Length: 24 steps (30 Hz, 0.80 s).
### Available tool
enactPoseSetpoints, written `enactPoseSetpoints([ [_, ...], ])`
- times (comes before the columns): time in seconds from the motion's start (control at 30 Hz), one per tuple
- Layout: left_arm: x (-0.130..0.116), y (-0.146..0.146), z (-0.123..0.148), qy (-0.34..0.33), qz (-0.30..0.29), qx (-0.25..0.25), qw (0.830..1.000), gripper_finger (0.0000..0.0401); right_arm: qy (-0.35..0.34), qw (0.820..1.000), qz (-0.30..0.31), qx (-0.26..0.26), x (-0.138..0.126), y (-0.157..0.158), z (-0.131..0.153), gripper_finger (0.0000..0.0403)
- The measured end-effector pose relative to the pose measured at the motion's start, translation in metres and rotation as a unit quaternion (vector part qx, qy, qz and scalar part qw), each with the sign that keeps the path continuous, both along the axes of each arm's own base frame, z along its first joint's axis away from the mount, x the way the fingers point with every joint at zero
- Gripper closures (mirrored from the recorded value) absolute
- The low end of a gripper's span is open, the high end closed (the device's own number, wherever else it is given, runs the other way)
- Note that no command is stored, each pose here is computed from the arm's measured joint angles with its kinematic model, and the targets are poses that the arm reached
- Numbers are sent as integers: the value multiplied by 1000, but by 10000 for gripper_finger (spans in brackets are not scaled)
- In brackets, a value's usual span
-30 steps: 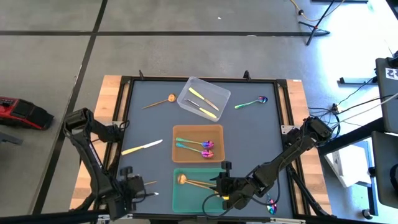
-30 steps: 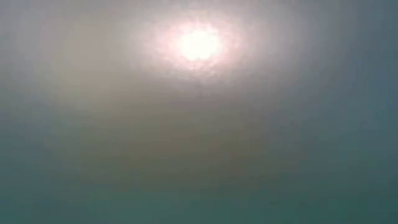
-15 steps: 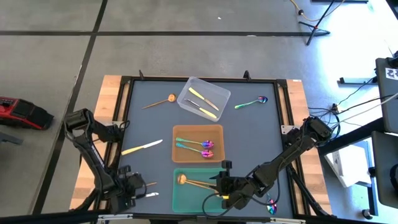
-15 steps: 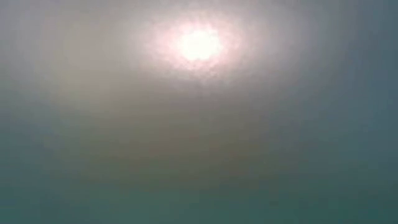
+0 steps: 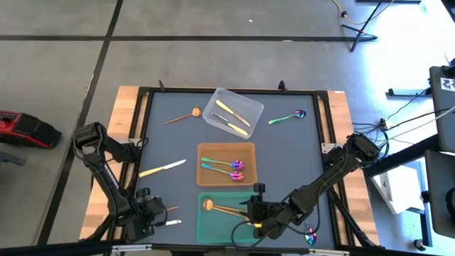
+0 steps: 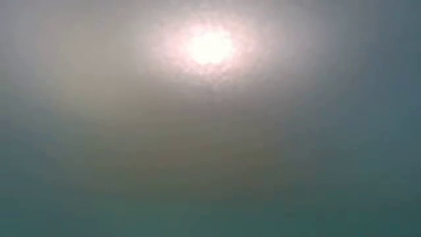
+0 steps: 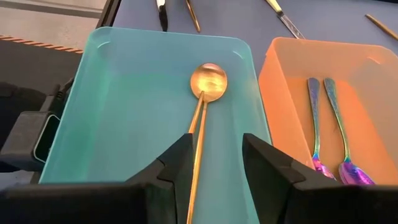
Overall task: Sort silverware by color (type)
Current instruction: Put the gold spoon into the green bin
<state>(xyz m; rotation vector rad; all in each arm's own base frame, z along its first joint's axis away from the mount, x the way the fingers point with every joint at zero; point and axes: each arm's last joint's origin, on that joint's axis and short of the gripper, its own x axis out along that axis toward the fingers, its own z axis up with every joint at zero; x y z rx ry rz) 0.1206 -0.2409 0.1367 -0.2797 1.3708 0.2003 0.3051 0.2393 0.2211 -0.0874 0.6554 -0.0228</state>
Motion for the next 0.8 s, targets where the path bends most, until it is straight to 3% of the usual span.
enactPoseSetpoints([
  [0.2, 0, 1, 3, -13, -12, 2, 1000, 374, -9, 1000, -4, -25, 0, -1, 1, 276],
  [0.5, 3, 10, 38, -134, -13, -16, 991, 379, -8, 1000, -1, -22, 0, -1, 1, 276],
  [0.63, 6, 13, 55, -213, -22, -13, 977, 378, -7, 1000, 2, -27, 0, -1, 0, 276],
  [0.8, 21, 9, 70, -320, -51, -11, 946, 373, -8, 999, 5, -31, 0, -1, 1, 276],
])
